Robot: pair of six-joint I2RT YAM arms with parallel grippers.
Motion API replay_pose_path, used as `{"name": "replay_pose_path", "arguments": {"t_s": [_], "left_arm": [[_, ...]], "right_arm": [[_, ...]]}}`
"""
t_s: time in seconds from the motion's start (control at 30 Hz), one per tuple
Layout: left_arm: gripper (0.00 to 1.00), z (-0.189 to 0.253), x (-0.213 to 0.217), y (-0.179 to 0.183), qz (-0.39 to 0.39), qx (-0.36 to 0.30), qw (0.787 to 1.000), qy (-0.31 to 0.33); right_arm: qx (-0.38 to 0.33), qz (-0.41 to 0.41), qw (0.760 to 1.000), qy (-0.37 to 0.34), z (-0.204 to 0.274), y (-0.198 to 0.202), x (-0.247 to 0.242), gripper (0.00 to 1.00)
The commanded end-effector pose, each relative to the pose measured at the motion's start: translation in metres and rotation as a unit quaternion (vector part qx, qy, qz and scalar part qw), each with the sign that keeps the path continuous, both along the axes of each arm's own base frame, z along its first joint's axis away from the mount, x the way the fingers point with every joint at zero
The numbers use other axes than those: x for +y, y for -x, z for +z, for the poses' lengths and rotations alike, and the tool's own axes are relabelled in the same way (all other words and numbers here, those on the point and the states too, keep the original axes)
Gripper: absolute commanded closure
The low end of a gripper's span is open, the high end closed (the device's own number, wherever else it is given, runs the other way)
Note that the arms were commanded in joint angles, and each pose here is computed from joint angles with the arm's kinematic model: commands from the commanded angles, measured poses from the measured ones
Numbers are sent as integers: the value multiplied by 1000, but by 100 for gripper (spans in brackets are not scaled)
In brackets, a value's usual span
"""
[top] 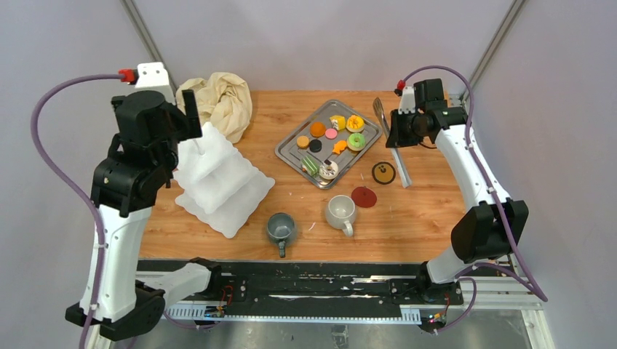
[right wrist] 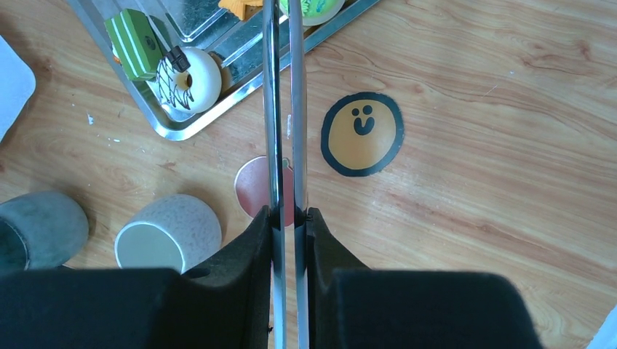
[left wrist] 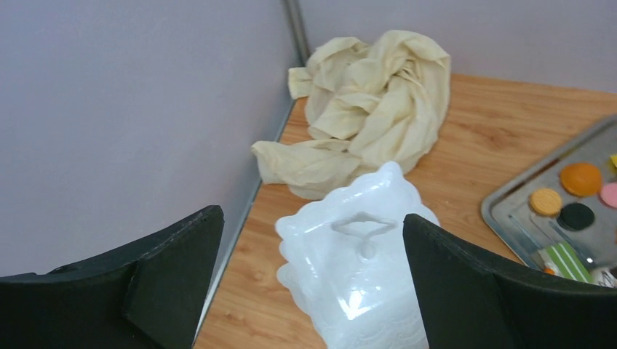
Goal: Serve the afternoon tea
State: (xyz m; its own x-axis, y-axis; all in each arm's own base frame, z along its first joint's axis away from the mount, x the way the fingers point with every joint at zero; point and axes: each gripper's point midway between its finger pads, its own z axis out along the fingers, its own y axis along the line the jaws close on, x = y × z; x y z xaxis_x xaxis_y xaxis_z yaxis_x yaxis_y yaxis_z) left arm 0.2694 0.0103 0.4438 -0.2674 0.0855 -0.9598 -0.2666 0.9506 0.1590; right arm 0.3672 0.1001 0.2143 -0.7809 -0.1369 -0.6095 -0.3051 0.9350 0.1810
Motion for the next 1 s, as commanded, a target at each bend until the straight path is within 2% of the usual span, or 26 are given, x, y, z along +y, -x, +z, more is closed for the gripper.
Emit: {"name": "replay_pose_path", "arguments": {"t_s": [0.0, 0.27, 0.47, 0.67, 0.8, 0.97], "left_arm": [[3, -10, 18, -6, 29, 16, 999, 31], [1, -42, 13, -22, 39, 64, 995, 70], [0, -60, 16, -29, 53, 92, 992, 72], [10, -79, 14, -33, 45, 110, 985, 121], [13, -89, 11, -34, 37, 123, 982, 139], [22, -96, 2, -35, 20, 133, 979, 153]], "right_arm": [[0, 19, 1000, -12, 2, 6, 8, 98], [0, 24, 1000, -18, 3, 5, 11, 98], [-1, 27, 999, -21, 3, 6, 13, 98], [4, 27, 999, -19, -1, 7, 13, 97], [7, 28, 999, -19, -3, 7, 14, 97], [5, 29, 999, -20, -2, 6, 14, 97]]}}
